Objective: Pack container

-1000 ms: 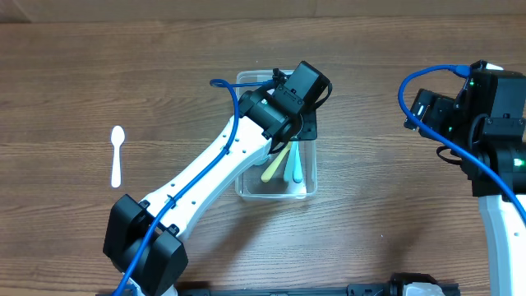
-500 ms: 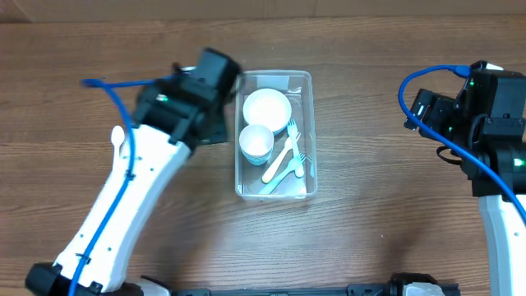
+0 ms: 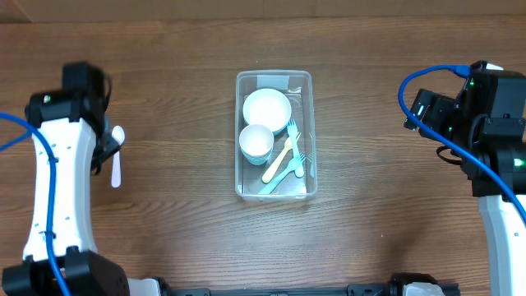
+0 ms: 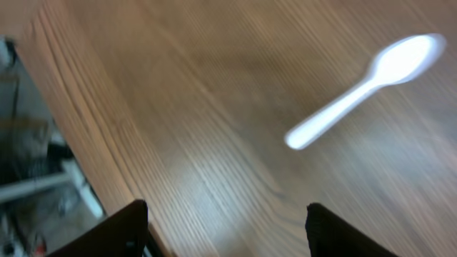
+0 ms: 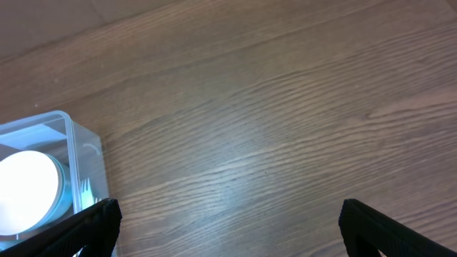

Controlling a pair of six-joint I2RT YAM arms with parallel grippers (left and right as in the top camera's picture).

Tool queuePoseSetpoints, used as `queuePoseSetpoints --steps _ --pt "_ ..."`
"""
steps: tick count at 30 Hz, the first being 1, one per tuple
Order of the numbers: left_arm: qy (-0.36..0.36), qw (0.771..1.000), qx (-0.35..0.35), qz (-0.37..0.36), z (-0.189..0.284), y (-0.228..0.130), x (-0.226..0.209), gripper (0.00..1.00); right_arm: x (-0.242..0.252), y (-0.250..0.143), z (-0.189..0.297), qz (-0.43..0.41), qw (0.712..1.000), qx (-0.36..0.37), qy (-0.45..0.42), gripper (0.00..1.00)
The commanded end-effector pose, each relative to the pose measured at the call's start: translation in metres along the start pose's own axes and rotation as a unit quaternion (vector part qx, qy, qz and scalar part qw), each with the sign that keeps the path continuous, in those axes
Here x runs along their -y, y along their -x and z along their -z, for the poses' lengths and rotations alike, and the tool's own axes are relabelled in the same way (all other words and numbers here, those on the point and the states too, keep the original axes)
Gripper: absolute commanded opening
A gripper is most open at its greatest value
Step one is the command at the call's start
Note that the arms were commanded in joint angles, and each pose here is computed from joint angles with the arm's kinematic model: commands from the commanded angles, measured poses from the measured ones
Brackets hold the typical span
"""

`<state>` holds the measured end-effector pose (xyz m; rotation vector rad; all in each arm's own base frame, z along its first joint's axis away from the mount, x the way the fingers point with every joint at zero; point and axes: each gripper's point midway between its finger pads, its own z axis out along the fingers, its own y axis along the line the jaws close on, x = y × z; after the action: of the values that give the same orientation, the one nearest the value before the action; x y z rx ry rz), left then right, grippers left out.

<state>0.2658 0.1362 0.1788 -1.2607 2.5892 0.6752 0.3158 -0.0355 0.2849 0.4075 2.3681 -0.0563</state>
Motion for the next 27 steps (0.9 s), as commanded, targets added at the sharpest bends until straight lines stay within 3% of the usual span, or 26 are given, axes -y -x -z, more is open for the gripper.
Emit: queuePoseSetpoints --steps 1,6,13,21,27 --pt "0.037 0.998 -0.024 0.033 -0.053 -0.012 -0.021 0.72 0.001 0.007 0.006 0.002 1.0 0.013 -0.002 1.0" --pt "0.026 1.0 -0.006 0.012 -0.105 -0.016 -0.017 0.77 0.001 0.007 0.006 0.002 1.0 0.013 -0.002 1.0" --pt "-0.005 0.999 0.02 -0.027 -0.144 -0.031 0.003 1.0 0.001 0.007 0.006 0.002 1.0 0.013 -0.002 1.0" --pt "-0.039 0.998 0.042 -0.032 -0.166 -0.044 0.018 1.0 0.001 0.007 0.006 0.002 1.0 0.013 -0.002 1.0" --pt "-0.136 0.987 0.033 -0.077 -0.16 -0.047 0.053 0.99 0.001 0.007 0.006 0.002 1.0 0.013 -0.002 1.0"
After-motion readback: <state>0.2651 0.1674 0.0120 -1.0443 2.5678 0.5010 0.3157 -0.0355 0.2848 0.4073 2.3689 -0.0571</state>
